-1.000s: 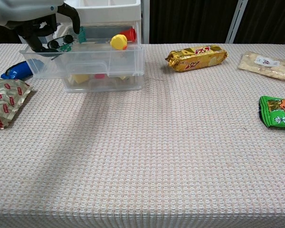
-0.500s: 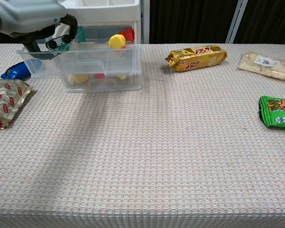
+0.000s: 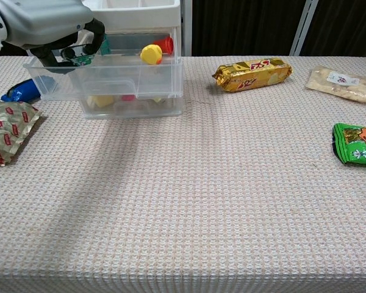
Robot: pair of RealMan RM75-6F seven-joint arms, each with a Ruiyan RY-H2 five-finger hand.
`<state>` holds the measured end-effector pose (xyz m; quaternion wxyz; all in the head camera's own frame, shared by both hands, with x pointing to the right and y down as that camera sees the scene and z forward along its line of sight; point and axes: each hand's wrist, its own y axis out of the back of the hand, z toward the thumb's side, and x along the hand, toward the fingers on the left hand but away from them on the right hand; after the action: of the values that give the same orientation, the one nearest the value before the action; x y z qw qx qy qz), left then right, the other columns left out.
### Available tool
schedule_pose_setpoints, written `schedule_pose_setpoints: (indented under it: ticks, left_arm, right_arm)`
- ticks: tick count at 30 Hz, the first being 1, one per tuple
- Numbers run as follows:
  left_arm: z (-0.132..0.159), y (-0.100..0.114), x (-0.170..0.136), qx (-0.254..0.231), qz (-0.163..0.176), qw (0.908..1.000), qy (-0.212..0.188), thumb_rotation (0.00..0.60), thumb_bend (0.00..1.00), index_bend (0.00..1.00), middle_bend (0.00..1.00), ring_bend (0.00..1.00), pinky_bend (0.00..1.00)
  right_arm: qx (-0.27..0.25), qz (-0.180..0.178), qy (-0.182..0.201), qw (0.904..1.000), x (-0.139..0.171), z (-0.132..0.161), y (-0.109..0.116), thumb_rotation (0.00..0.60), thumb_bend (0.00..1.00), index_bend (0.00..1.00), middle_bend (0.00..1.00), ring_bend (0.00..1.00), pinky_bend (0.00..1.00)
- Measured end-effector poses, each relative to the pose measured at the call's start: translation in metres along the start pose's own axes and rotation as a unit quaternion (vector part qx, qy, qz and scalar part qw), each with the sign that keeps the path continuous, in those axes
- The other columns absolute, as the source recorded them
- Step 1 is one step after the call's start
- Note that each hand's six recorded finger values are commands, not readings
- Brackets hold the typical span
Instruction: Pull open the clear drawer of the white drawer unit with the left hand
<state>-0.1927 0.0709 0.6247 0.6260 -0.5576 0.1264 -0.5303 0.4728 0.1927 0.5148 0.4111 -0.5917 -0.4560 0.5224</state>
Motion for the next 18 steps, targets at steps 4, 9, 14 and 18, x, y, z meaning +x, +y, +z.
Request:
schedule_pose_setpoints:
  ticks: [4, 9, 14, 18]
  left_arm:
    - [-0.001, 0.008, -0.008, -0.014, 0.015, 0.9998, 0.0, 0.6, 0.4, 0.48, 0.87, 0.95, 1.0]
    - [-0.003, 0.025, -0.022, -0.034, 0.056, 0.9979, -0.002, 0.6, 0.4, 0.48, 0.87, 0.95, 1.0]
    - [0.005, 0.05, -0.043, -0.079, 0.124, 0.9887, -0.027, 0.6, 0.4, 0.48, 0.86, 0.94, 1.0]
    - [0.029, 0.062, -0.06, -0.139, 0.163, 0.9724, -0.093, 0.6, 0.39, 0.47, 0.85, 0.93, 1.0]
  right_arm:
    - [-0.001, 0.0, 0.001, 1.0, -0.001, 0.0, 0.0, 0.6, 0.13, 0.0, 0.01, 0.0, 0.0]
    - [-0.002, 0.001, 0.003, 1.0, -0.002, 0.002, -0.001, 0.6, 0.13, 0.0, 0.01, 0.0, 0.0]
    - [-0.003, 0.002, 0.005, 1.0, -0.003, 0.003, -0.002, 0.6, 0.13, 0.0, 0.01, 0.0, 0.0]
    - [-0.003, 0.002, 0.008, 1.0, -0.002, 0.004, -0.003, 0.6, 0.13, 0.0, 0.01, 0.0, 0.0]
